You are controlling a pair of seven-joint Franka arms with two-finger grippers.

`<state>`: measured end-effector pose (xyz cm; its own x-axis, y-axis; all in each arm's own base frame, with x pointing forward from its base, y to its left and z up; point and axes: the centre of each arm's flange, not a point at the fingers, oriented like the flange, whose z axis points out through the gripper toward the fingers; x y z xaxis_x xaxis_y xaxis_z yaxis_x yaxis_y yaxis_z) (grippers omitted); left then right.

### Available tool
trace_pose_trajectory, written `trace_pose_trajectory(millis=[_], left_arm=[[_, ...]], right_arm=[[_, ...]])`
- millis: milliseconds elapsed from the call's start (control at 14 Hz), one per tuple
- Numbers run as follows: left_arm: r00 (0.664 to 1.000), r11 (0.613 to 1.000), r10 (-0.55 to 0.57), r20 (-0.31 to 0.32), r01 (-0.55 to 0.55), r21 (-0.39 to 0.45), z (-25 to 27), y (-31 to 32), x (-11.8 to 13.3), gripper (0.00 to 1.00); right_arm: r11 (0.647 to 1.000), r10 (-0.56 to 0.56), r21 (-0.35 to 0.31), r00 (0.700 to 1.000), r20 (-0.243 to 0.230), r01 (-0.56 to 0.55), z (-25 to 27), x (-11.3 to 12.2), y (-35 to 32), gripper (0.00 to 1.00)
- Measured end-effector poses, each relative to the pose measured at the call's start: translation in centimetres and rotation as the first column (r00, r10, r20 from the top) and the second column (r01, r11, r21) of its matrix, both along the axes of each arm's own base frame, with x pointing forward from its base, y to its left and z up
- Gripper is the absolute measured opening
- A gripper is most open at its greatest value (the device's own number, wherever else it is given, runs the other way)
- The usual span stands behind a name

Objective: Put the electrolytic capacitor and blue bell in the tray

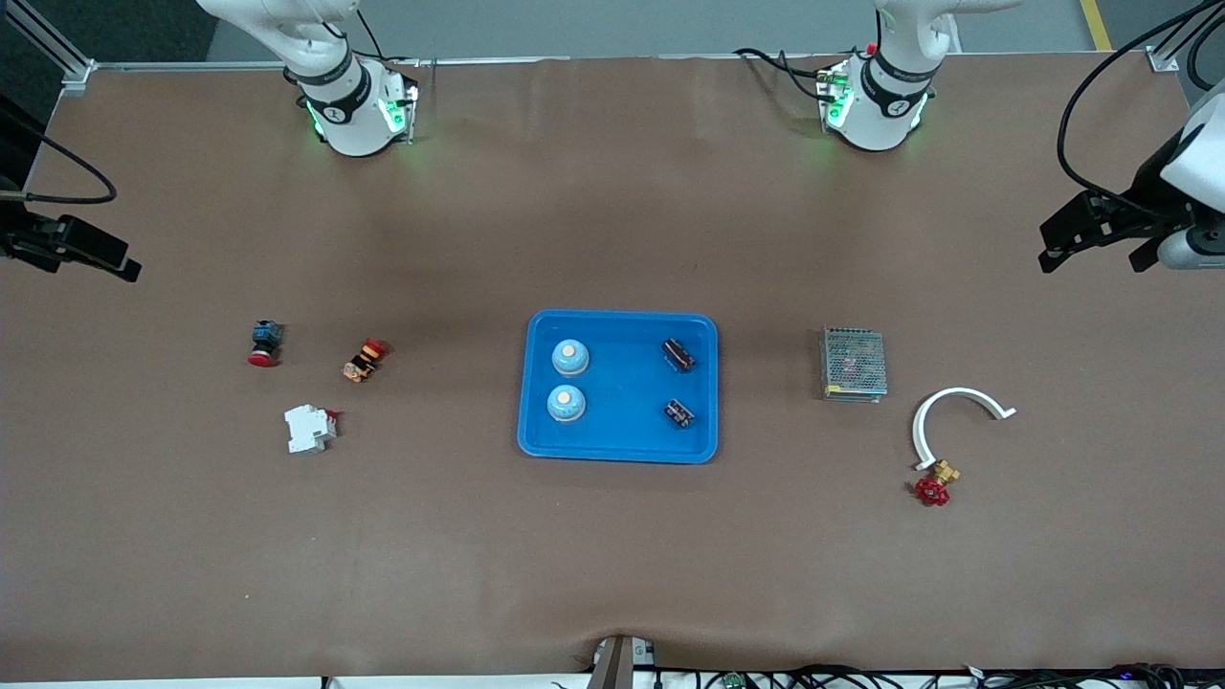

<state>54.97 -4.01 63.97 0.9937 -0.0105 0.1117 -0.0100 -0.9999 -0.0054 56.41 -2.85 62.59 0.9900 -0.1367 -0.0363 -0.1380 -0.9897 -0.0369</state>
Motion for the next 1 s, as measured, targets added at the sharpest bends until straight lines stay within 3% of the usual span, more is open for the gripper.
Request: trace_pose_trajectory(millis=[356, 713, 998], left_arm=[[0.999, 1.000, 0.000, -0.033, 0.000, 0.001, -0.6, 0.0, 0.1, 1.00], [0.996, 1.000, 0.001, -0.091, 0.000, 0.005, -1.3, 0.1, -0.2, 1.00], [0.995, 1.000, 0.001, -0.102, 0.000, 0.006, -1.4, 0.1, -0.3, 1.00]], right_arm=[[0.998, 0.056, -0.010, 0.998, 0.001, -0.056, 0.0, 0.1, 0.7, 1.00], [0.998, 0.062, -0.013, 0.998, -0.005, -0.062, -0.4, 0.3, 1.0, 1.00], [0.998, 0.063, -0.014, 0.998, -0.005, -0.063, -0.4, 0.3, 0.9, 1.00]])
